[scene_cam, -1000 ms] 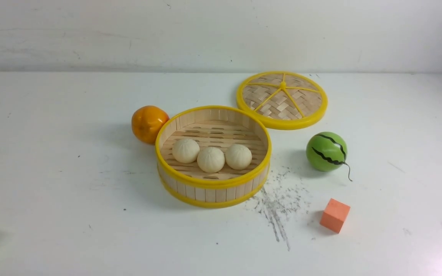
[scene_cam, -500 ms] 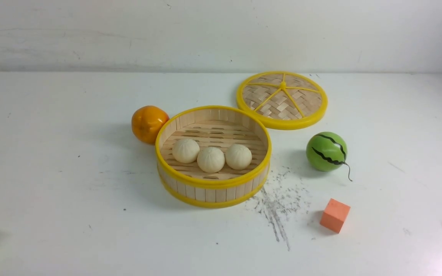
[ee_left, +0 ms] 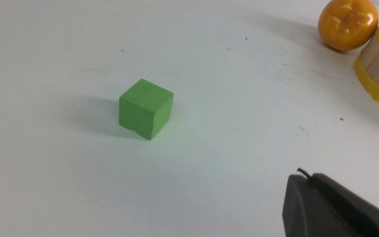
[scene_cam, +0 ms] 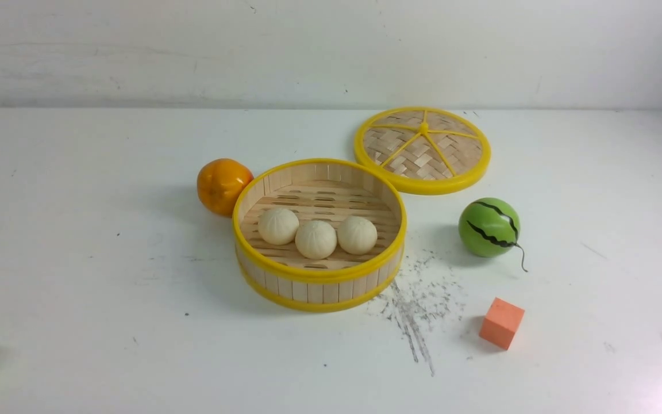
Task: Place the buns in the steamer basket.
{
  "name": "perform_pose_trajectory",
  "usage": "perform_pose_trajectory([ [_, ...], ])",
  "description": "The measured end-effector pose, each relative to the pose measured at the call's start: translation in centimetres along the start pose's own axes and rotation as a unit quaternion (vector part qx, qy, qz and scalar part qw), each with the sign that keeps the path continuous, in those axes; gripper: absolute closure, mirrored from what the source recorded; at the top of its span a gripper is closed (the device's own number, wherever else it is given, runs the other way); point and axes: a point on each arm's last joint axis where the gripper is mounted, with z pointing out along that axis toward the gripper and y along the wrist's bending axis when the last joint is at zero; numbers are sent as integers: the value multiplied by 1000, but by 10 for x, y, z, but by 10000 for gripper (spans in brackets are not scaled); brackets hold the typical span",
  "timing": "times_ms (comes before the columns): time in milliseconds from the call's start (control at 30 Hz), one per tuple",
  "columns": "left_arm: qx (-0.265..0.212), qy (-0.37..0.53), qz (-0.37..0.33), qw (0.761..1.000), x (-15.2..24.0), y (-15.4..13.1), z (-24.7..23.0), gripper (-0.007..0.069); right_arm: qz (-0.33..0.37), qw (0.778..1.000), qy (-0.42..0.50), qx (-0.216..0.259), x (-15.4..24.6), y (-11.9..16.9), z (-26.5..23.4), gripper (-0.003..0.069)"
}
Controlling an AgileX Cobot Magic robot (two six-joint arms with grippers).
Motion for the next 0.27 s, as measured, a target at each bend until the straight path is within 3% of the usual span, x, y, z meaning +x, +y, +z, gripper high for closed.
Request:
perform_pose_trajectory([
  [267,0,0,0,1000,0,0,0,631,0,1000,0,0,0,0,0,574],
])
